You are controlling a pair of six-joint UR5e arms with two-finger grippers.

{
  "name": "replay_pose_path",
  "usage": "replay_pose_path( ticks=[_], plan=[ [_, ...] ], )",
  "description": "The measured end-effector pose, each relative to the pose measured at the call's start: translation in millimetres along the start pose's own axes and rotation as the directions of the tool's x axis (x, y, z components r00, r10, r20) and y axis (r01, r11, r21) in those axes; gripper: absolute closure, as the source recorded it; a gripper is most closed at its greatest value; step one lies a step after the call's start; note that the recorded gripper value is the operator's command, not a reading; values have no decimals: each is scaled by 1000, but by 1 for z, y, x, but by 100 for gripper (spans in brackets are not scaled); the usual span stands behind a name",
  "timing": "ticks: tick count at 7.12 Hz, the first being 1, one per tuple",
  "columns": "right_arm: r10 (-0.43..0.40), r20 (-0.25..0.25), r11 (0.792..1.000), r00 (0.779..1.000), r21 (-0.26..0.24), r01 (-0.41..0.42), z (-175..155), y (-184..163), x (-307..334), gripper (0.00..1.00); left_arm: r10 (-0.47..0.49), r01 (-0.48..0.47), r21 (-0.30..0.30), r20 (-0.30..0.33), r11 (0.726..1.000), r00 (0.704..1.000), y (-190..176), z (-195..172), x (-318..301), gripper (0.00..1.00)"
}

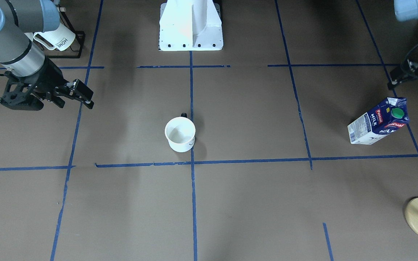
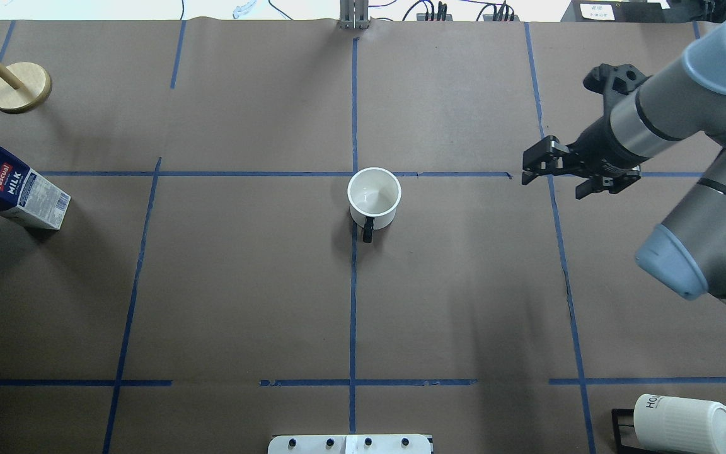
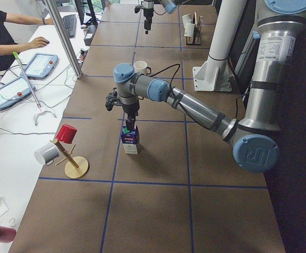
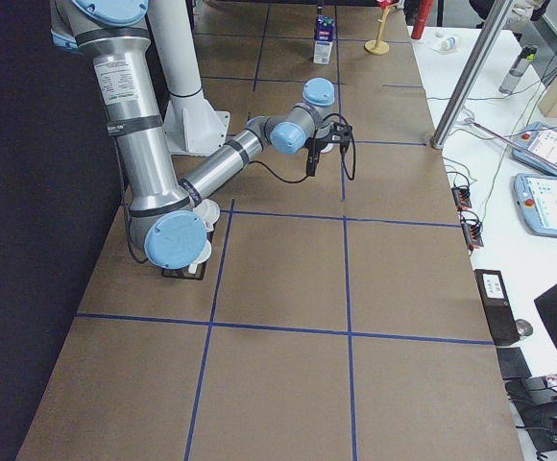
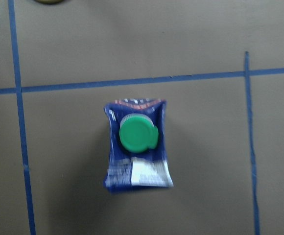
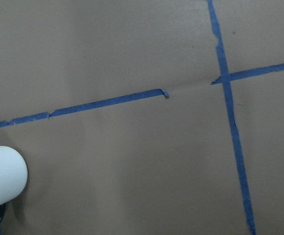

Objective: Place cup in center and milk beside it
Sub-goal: 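Open the right gripper and raise it away from the mug, then lower the left gripper onto the milk carton's top and grasp it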

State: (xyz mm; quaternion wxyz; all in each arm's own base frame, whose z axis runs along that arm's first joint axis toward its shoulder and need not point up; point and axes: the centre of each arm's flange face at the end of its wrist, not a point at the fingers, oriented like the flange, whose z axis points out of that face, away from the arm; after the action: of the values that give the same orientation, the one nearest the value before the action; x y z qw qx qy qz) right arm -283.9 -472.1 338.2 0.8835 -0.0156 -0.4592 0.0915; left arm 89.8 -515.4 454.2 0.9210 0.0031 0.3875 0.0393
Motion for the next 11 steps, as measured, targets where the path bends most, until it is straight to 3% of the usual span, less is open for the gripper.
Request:
replay_pose_path(
  ticks=[3, 9, 10, 11],
  plan=[
    [-12, 12, 1000, 1000, 8, 11, 2, 5, 16, 0, 2, -2, -1, -1, 1000, 1000, -27, 26, -9, 0],
    [-13, 12, 1000, 1000, 7, 13, 4, 5, 18, 0, 27, -27, -69, 0, 997, 1000, -25, 67, 3, 0],
    [-13, 12, 1000, 1000, 7, 13, 5, 5, 17, 0, 31, -30, -76, 1, 997, 1000, -26, 75, 2, 13],
    [-13, 11, 1000, 1000, 6, 13, 5, 5, 17, 0, 33, -33, -77, 0, 997, 999, -28, 82, -1, 60]
  ],
)
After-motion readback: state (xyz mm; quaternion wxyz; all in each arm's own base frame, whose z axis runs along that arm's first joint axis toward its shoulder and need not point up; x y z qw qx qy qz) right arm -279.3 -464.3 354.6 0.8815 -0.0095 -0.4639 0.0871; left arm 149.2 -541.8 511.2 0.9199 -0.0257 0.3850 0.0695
